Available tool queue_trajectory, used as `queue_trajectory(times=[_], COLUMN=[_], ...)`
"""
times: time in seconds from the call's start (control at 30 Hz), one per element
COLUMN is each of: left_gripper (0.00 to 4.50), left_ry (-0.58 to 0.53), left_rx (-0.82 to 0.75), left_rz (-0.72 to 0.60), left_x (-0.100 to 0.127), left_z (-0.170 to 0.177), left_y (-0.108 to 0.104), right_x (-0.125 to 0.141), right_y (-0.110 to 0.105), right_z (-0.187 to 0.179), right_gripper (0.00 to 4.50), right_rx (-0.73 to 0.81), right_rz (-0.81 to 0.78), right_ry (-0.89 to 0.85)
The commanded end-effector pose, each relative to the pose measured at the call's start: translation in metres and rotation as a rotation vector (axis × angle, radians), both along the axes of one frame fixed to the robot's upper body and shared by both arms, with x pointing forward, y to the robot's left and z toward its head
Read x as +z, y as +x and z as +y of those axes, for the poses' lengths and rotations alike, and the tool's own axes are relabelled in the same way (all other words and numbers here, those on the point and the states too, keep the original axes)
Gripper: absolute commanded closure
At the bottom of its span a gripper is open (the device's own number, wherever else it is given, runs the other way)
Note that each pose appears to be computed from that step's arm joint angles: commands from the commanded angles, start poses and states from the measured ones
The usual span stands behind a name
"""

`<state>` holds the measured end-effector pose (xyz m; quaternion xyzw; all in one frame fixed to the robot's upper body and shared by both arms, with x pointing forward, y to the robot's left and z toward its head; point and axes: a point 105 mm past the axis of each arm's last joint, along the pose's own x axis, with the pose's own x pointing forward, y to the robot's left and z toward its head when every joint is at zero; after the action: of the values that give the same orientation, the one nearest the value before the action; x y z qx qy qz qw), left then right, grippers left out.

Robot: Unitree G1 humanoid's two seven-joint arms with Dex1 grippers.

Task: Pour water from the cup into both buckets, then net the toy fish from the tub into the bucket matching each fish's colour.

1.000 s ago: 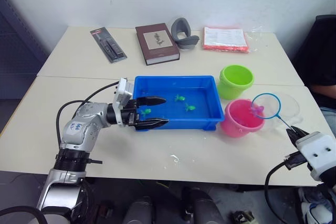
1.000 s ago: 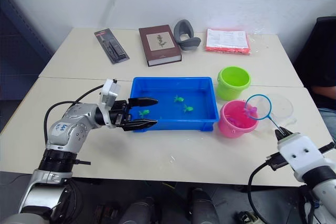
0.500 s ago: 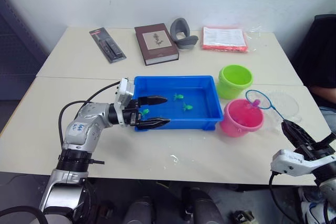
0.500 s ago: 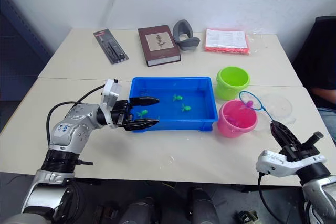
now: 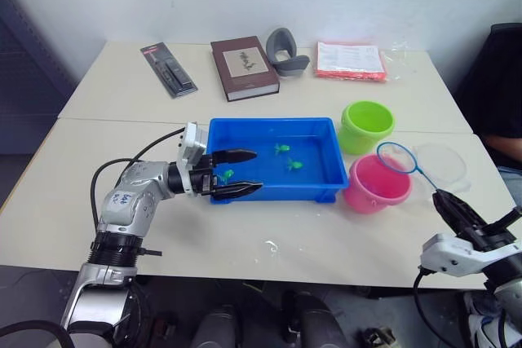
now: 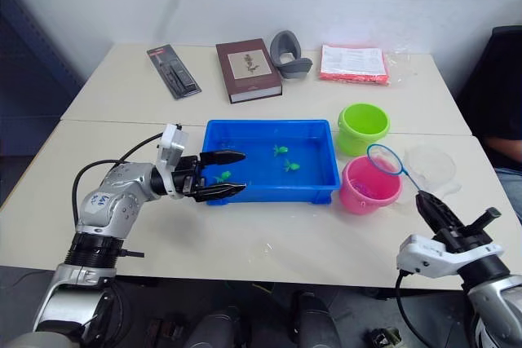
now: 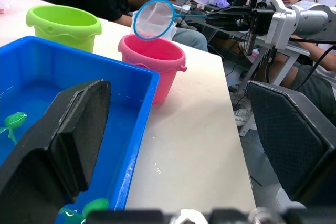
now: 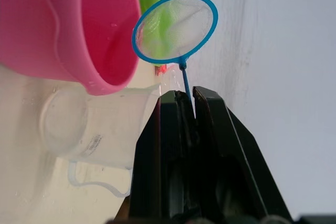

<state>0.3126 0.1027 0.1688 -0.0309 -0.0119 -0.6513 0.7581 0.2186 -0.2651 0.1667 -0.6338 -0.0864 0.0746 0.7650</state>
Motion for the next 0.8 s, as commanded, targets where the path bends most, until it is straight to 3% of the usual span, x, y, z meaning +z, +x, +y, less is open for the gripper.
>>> queue_trajectory(times=[0.03,0.1,0.2,0.4,0.57,0.8], left_gripper=[0.05,0.05,0.05,0.05,0.05,0.05], left_ry=[0.007,0.019,0.031,0.064,0.099,0.097], left_rx=[0.034,0.058,0.086,0.134,0.162,0.181], left_rz=[-0.055,-0.057,-0.067,-0.108,-0.105,-0.112], left_x=[0.008,0.005,0.003,-0.001,-0.007,-0.005], left_z=[0.010,0.018,0.026,0.035,0.047,0.051], left_y=[0.001,0.003,0.006,0.011,0.009,0.007], right_x=[0.028,0.035,0.039,0.011,0.018,0.002], right_y=[0.002,0.011,0.034,0.081,0.113,0.122], right_z=[0.031,0.056,0.079,0.104,0.106,0.105], right_gripper=[4.50,4.50,4.50,4.50,4.50,4.50], right_rx=[0.154,0.254,0.280,0.196,0.131,0.140], right_rz=[0.040,0.152,0.274,0.449,0.384,0.507], right_ry=[0.315,0.437,0.497,0.360,0.205,0.083])
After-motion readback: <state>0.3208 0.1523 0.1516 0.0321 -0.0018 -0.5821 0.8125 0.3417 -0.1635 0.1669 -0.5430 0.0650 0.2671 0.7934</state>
